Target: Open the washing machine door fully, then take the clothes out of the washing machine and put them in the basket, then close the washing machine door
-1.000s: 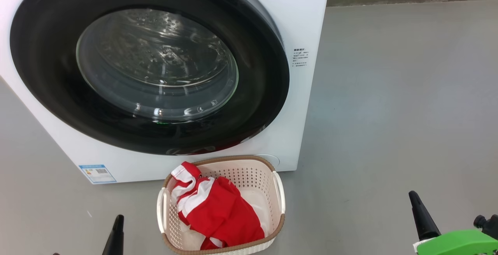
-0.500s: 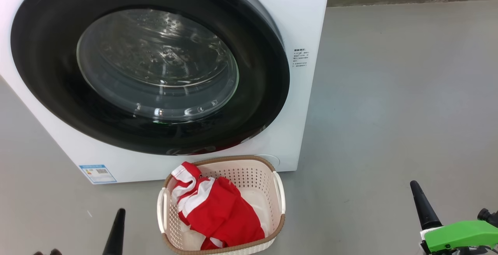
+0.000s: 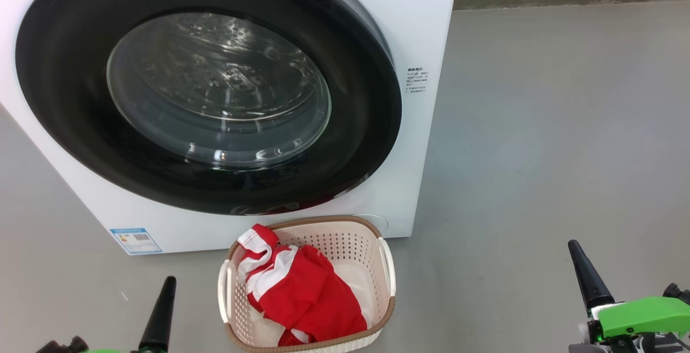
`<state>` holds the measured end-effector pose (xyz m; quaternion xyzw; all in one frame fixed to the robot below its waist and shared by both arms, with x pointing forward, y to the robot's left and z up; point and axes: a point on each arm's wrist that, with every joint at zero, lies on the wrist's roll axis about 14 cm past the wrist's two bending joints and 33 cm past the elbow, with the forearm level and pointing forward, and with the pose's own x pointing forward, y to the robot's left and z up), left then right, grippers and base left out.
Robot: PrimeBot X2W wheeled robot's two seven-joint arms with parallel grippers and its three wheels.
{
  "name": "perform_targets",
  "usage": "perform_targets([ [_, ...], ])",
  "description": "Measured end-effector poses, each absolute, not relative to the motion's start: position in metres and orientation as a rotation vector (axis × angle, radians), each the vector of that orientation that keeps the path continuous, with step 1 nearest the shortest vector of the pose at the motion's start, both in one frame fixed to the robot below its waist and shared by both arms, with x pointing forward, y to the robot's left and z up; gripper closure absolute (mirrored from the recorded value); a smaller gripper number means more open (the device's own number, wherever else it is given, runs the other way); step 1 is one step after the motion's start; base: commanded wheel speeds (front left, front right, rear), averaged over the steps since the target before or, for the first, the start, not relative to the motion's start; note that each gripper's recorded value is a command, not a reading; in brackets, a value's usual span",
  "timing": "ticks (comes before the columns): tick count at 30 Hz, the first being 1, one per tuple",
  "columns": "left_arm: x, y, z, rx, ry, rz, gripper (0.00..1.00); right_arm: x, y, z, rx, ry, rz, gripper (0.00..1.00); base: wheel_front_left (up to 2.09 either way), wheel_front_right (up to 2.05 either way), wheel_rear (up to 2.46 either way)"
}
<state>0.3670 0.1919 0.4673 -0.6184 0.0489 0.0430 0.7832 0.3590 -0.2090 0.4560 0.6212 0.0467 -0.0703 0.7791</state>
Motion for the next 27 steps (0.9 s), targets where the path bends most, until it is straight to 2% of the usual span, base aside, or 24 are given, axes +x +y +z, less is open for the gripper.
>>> perform_targets([
  [21,0.378,0.187,0.483,-1.57,0.079,0.04,1.0,0.372,-0.205,0.476,1.564,0.054,-0.092,1.0,0.0,0.0,0.0],
  [27,0.378,0.187,0.483,-1.577,0.079,0.037,1.0,0.376,-0.206,0.482,1.576,0.039,-0.081,1.0,0.0,0.0,0.0],
])
